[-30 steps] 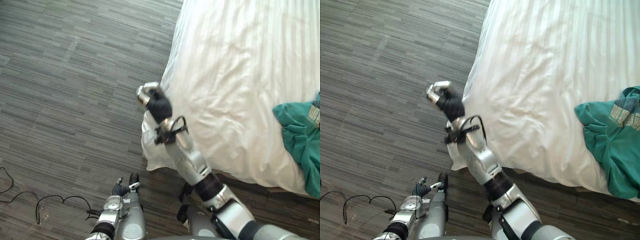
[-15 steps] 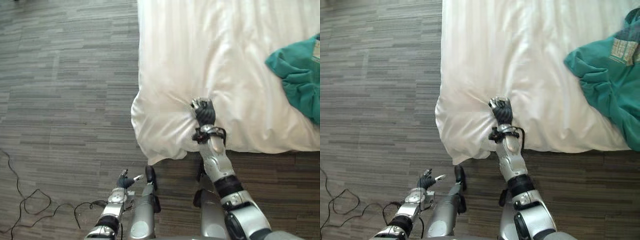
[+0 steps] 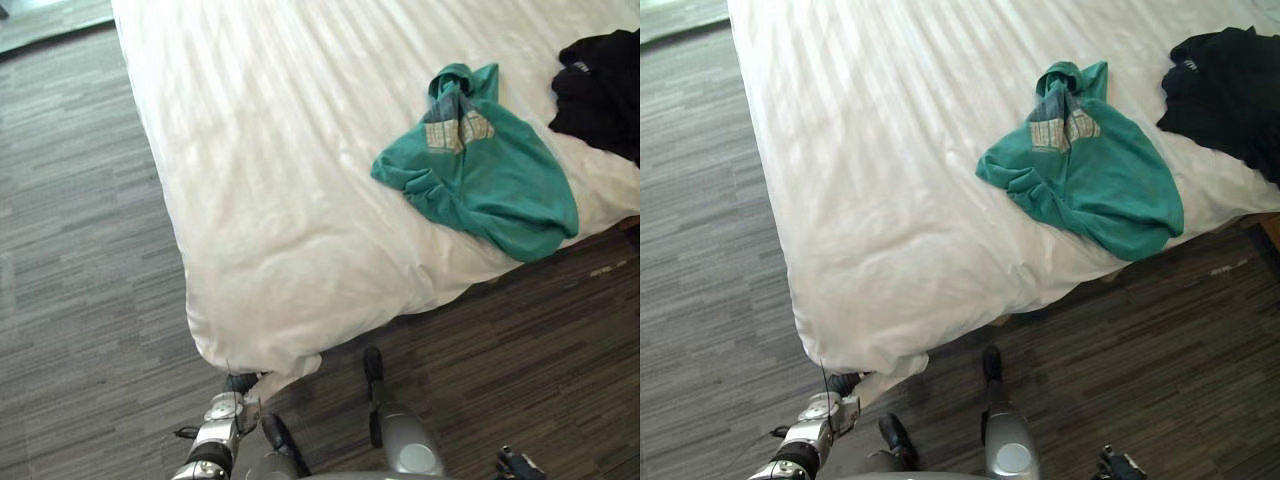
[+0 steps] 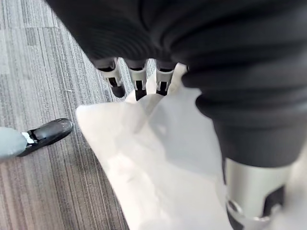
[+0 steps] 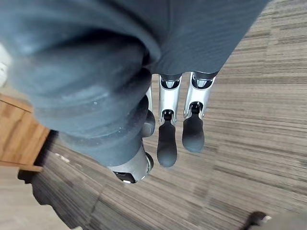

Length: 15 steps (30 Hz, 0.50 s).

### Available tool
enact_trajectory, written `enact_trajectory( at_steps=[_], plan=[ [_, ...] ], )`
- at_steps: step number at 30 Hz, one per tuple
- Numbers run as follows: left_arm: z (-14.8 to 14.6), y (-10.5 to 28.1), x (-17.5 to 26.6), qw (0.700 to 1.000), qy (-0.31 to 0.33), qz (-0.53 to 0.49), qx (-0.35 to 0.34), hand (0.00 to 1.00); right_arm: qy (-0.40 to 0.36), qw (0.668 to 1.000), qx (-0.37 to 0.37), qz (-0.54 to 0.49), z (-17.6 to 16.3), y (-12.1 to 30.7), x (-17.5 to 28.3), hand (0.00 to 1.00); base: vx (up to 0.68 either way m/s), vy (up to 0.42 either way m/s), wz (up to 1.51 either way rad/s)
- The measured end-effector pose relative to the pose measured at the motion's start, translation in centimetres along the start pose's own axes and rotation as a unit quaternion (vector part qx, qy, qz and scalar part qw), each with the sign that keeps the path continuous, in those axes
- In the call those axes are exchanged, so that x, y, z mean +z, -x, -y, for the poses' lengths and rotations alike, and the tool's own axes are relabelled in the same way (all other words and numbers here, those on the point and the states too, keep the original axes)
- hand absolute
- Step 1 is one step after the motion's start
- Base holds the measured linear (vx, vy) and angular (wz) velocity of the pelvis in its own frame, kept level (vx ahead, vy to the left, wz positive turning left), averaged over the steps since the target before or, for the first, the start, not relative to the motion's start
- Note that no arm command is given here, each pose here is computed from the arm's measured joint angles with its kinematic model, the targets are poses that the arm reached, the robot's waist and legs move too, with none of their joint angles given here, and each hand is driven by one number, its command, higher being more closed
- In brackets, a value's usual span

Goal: Tidy the bed and pick cloth on bed and put in laundry

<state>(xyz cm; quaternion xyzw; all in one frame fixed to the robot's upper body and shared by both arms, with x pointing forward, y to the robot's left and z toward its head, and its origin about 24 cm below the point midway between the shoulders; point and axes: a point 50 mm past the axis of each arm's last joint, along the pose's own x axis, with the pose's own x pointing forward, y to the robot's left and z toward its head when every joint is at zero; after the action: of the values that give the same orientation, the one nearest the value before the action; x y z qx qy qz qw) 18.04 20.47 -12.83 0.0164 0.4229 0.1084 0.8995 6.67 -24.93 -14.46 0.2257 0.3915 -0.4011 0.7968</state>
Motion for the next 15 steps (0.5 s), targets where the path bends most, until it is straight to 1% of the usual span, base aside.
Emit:
enact_trajectory(
  at_steps=[3, 4, 7, 9, 10, 12, 15],
  plan=[
    [0.0, 0.3, -1.3, 1.000, -0.006, -0.015, -0.003, 0.00, 0.042, 0.998, 0.043, -0.014, -2.1, 0.1, -0.7, 0.00, 0.01, 0.011, -0.20],
    [0.0, 0.5, -1.7, 1.000, -0.008, -0.020, -0.003, 0.00, 0.051, 0.997, 0.051, -0.013, -2.3, 0.1, -0.7, 0.00, 0.00, 0.019, -0.23],
    [-0.2, 1.2, -3.9, 0.999, -0.012, -0.042, -0.002, 0.00, 0.083, 0.995, 0.059, -0.010, -2.3, 0.0, -0.4, 0.00, -0.02, 0.039, -0.16],
    [-0.3, 1.7, -5.2, 0.998, -0.013, -0.057, 0.001, 0.00, 0.116, 0.991, 0.066, -0.003, -2.4, -0.3, 0.4, 0.00, -0.08, 0.099, -0.87],
    [-0.4, 2.4, -6.8, 0.997, -0.014, -0.078, 0.003, 0.00, 0.128, 0.990, 0.063, 0.001, -2.2, -0.6, 0.9, 0.00, -0.07, 0.105, -0.97],
    [-0.6, 3.0, -8.0, 0.995, -0.015, -0.094, 0.005, 0.00, 0.146, 0.988, 0.058, -0.005, -1.8, -0.6, 0.8, 0.00, -0.06, 0.149, -0.78],
    [-0.8, 3.3, -8.8, 0.994, -0.029, -0.104, 0.006, 0.00, 0.151, 0.987, 0.049, -0.021, -1.1, -0.6, 0.1, 0.00, -0.13, 0.218, -0.69]
  ],
)
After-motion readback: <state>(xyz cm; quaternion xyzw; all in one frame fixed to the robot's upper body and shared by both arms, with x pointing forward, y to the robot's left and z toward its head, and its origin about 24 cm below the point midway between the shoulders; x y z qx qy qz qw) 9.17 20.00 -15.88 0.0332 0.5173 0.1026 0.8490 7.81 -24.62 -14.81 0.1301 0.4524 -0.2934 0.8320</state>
